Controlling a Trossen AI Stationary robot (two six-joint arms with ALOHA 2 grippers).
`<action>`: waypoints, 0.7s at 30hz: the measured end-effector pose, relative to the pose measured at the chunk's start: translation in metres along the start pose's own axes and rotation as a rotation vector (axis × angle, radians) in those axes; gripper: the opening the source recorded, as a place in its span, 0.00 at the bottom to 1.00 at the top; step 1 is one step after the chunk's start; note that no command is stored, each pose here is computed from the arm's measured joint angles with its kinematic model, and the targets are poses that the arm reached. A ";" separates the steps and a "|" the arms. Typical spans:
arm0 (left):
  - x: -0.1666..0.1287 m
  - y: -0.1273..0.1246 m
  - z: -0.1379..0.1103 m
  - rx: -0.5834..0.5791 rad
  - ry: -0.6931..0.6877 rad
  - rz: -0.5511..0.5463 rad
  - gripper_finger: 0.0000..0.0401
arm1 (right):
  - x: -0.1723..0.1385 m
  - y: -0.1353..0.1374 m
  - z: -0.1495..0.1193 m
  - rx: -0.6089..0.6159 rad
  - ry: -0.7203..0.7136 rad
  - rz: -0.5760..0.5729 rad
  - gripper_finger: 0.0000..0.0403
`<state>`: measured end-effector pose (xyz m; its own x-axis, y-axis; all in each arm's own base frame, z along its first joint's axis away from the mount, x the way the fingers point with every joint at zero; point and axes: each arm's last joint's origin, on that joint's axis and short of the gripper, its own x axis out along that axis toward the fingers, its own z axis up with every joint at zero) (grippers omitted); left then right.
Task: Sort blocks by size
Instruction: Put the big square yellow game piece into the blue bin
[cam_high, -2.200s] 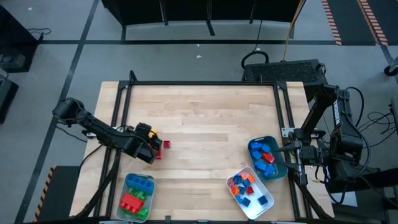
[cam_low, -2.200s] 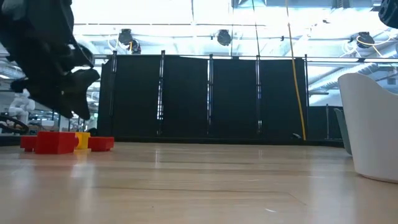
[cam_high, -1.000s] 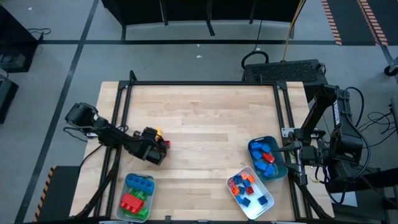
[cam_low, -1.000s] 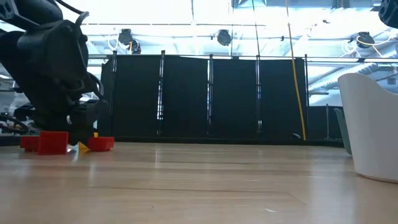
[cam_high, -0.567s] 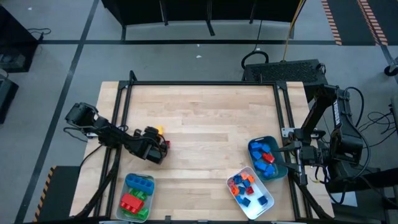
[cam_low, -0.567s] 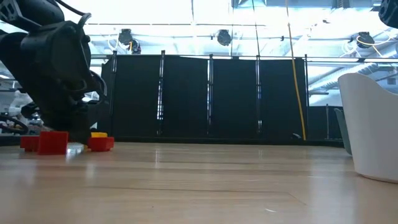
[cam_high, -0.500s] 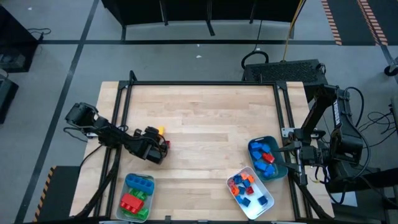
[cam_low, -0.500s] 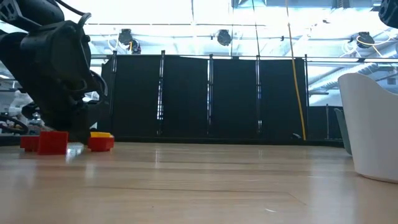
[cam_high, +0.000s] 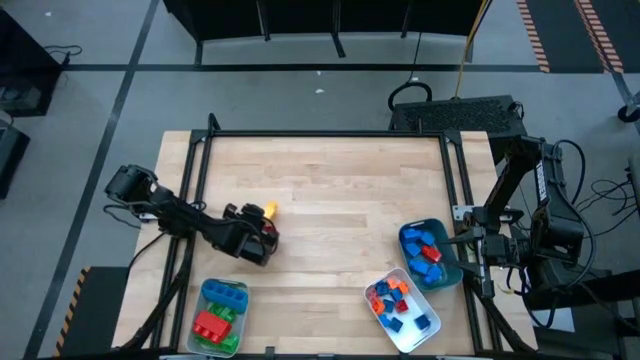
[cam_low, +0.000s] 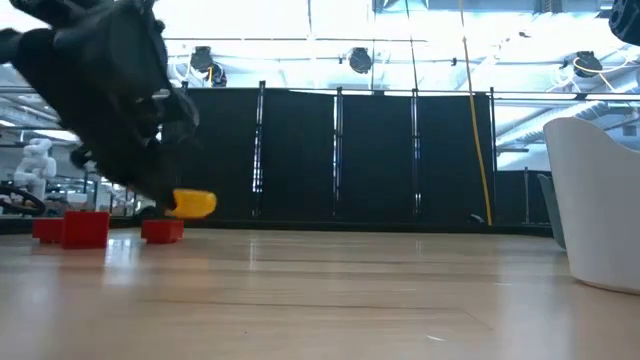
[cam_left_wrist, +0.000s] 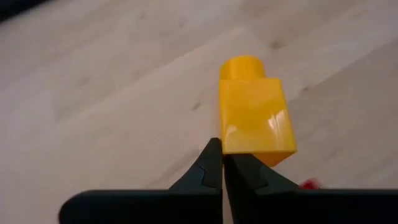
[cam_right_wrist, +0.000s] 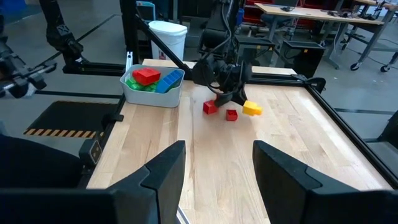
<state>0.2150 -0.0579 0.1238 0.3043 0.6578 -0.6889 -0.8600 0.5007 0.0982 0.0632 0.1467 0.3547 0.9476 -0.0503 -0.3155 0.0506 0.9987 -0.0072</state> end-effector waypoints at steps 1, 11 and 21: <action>-0.002 -0.003 0.003 0.008 -0.014 -0.008 0.01 | 0.000 0.000 0.000 0.000 0.000 0.000 0.42; -0.032 -0.062 0.053 0.117 -0.269 -0.293 0.00 | 0.000 0.000 0.000 0.000 0.000 0.000 0.42; -0.052 -0.093 0.110 0.046 -0.640 -0.634 0.00 | 0.000 0.000 0.000 0.003 -0.001 -0.001 0.42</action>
<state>0.3239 -0.0766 0.2293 0.8976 0.4310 -0.0930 -0.4400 0.8891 -0.1260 0.0632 0.1467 0.3547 0.9479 -0.0508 -0.3145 0.0520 0.9986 -0.0046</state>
